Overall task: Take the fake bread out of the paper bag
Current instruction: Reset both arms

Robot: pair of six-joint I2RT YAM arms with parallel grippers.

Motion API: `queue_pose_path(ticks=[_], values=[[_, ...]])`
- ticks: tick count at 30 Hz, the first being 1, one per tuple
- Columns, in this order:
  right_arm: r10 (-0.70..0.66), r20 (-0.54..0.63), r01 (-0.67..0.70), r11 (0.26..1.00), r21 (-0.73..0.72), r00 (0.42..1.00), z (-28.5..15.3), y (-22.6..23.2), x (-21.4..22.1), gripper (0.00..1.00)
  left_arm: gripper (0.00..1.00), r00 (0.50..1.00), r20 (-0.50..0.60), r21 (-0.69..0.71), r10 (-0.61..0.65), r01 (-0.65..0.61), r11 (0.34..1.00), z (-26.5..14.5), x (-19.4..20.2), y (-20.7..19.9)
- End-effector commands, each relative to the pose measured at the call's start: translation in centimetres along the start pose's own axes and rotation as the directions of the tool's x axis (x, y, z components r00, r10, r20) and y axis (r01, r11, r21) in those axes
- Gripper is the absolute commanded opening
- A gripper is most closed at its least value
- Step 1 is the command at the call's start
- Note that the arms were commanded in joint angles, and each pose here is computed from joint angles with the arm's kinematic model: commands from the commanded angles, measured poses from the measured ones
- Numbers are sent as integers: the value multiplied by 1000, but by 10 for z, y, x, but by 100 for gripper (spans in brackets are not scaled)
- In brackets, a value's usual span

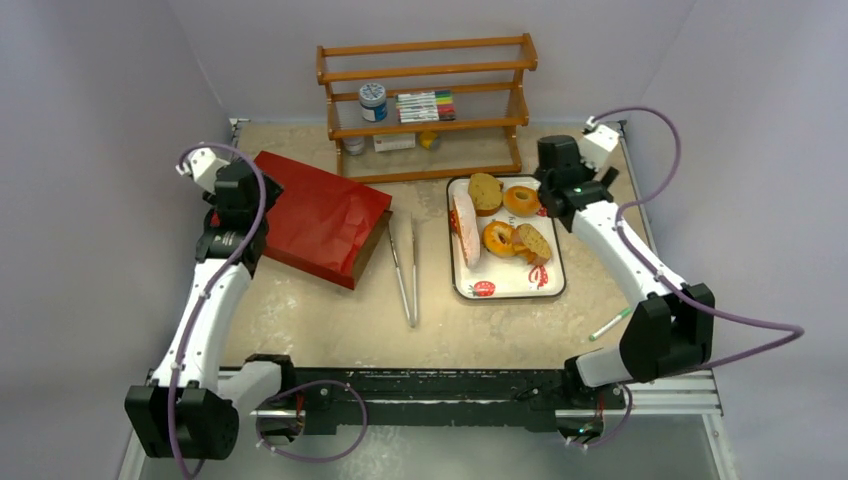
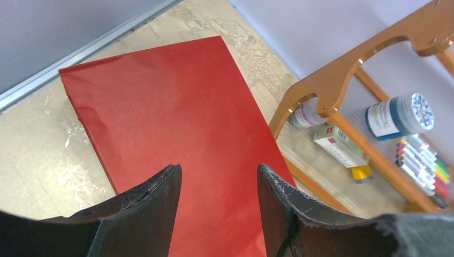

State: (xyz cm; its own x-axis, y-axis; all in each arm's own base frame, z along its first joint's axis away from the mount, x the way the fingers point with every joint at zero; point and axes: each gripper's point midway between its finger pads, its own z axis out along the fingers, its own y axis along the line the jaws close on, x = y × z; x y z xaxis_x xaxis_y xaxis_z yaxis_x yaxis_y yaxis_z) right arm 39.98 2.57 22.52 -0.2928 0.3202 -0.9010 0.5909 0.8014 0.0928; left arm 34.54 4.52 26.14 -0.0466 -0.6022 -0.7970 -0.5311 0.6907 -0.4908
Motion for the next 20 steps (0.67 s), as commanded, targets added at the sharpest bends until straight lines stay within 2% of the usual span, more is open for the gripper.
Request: queue_pose_path(ticks=[1,5,9,13,17,20], values=[[-1,48,-3,996,84,999,21,-48,-21,98,53,987,113,15,114,-117,993,7,-13,-27],[55,32,-60,984,166,998,48,-90,-24,100,53,944,137,-19,301,-301,953,9,24,-42],[100,80,-117,960,256,992,50,-115,-35,100,53,940,144,-1,308,-311,950,12,43,-41],[147,74,-162,945,284,986,49,-117,-32,100,53,937,119,0,329,-332,943,15,56,-36],[166,63,-178,932,315,984,47,-121,-30,98,53,936,125,0,329,-331,944,14,56,-35],[186,67,-198,921,335,980,46,-123,-30,100,53,936,126,1,329,-332,943,13,54,-35]])
